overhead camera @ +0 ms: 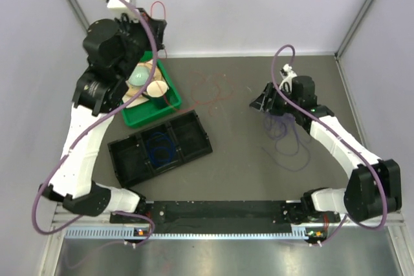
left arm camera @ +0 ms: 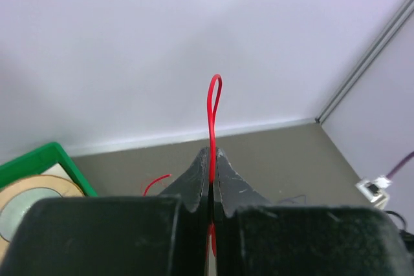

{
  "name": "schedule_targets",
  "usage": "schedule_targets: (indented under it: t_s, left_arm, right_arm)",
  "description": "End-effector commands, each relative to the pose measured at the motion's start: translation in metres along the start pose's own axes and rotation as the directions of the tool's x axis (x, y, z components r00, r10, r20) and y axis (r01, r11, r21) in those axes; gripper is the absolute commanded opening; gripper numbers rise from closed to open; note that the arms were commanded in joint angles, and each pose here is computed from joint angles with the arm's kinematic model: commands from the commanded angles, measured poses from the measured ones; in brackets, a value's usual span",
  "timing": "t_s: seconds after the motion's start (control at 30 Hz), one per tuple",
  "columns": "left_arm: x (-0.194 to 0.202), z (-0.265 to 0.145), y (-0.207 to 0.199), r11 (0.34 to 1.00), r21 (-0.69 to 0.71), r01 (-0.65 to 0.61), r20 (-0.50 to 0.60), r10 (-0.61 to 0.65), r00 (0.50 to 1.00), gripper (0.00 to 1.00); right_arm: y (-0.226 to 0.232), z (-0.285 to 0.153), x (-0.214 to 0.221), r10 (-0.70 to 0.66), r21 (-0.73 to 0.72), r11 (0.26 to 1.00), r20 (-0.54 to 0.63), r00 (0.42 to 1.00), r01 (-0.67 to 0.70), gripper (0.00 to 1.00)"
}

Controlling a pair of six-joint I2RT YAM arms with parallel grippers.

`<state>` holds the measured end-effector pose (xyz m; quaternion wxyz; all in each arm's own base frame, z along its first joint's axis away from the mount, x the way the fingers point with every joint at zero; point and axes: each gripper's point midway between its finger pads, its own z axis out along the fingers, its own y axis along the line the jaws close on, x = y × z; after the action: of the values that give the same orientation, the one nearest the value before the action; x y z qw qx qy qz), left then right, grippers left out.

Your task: Untangle the cables

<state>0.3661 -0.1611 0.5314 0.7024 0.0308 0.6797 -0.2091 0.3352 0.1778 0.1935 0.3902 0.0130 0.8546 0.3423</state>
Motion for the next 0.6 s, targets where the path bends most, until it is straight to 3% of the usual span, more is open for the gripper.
schedule_targets:
  t_s: [0.0, 0.4, 0.57]
  left_arm:
    - [-0.026, -0.035, 0.004, 0.999, -0.025, -0.02, 0.032, 0.021, 0.999, 0.0]
    - [-0.06, -0.122, 0.05, 0.966, -0.257, 0.001, 0.135, 0.035, 0.99, 0.0]
    - [-0.052, -0.143, 0.073, 0.929, -0.371, 0.004, 0.123, 0.045, 0.991, 0.0]
  right_arm:
    - [0.023, 0.021, -0.007, 0.021, -0.089, 0.996, -0.046, 0.999, -0.025, 0.63]
    - [0.036, 0.048, 0.016, 0.024, -0.167, 0.985, -0.146, 0.989, -0.048, 0.61]
    - [0.036, 0.055, 0.021, 0.032, -0.178, 0.982, -0.163, 0.986, -0.061, 0.61]
